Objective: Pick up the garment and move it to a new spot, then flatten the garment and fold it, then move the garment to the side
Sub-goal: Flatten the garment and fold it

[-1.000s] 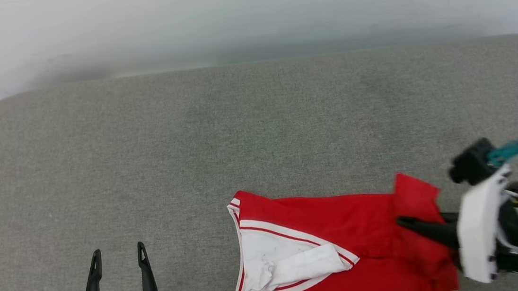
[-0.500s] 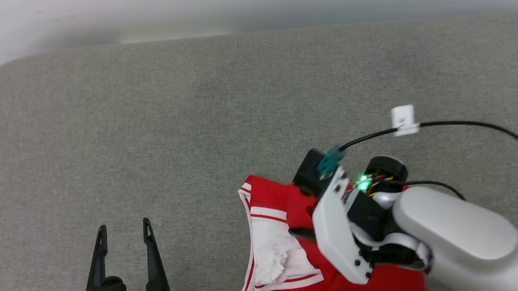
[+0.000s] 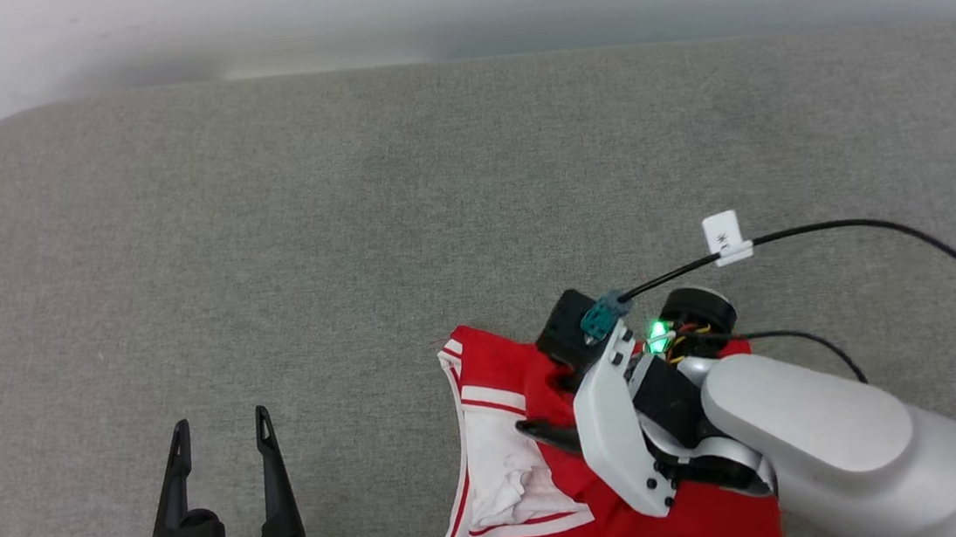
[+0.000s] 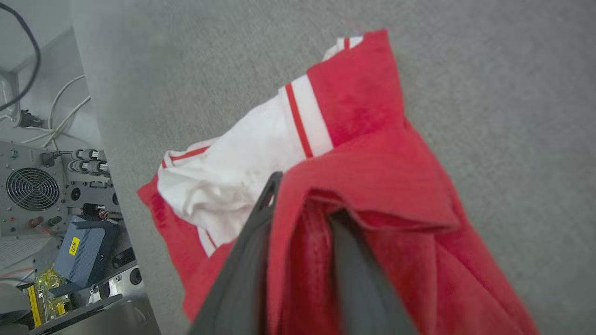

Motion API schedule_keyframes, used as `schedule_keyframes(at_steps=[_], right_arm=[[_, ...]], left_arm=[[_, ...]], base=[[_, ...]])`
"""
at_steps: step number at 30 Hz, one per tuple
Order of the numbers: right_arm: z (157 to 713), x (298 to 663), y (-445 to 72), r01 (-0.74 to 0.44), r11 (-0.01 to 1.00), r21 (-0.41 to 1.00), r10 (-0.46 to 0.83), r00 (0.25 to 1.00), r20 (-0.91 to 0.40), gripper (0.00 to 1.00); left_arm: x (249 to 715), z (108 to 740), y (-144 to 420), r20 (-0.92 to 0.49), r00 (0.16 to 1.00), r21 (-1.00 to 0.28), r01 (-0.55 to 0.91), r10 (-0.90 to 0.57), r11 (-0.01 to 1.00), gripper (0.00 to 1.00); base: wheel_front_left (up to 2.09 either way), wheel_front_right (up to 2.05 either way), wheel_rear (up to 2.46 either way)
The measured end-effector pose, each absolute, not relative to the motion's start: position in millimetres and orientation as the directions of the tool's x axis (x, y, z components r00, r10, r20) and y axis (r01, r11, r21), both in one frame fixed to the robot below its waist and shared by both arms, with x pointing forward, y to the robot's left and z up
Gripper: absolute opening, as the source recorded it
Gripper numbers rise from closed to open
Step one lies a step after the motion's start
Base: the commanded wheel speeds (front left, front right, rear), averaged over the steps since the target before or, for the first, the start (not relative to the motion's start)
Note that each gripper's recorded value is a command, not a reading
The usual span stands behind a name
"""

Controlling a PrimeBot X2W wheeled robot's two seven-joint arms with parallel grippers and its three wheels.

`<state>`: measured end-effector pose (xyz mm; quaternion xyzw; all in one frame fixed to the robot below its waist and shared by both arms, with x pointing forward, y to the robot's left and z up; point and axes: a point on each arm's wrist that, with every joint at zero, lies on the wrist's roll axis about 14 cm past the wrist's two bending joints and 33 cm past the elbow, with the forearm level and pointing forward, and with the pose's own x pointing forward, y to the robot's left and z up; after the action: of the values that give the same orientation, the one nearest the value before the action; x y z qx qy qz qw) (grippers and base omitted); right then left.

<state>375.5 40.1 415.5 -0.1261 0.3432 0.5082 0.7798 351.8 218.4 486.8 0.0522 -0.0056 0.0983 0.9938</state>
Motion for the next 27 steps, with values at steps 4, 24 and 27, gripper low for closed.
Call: schedule_keyframes(at_steps=[4, 24, 27], right_arm=[[461.1, 406.3, 27.1, -0.866, 0.499, 0.038, 0.76, 0.416, -0.5, 1.0], [561.4, 420.6, -163.8, -0.226, 0.972, -0.07, 0.236, 0.948, 0.212, 1.0], [550.4, 401.4, -168.9, -0.179, 0.984, -0.024, 0.18, 0.963, 0.202, 1.0]], left_arm=[[349.9, 493.6, 214.6, 0.043, 0.983, 0.096, -0.181, 0.178, 0.979, 1.0], [346.6, 512.1, 190.2, 0.102, 0.991, 0.073, -0.1, 0.092, 0.992, 1.0], [346.4, 514.3, 188.5, 0.109, 0.991, 0.07, -0.091, 0.083, 0.993, 1.0]], base=[[0.0, 0.0, 0.0], [0.0, 0.0, 0.0], [0.0, 0.0, 0.0]])
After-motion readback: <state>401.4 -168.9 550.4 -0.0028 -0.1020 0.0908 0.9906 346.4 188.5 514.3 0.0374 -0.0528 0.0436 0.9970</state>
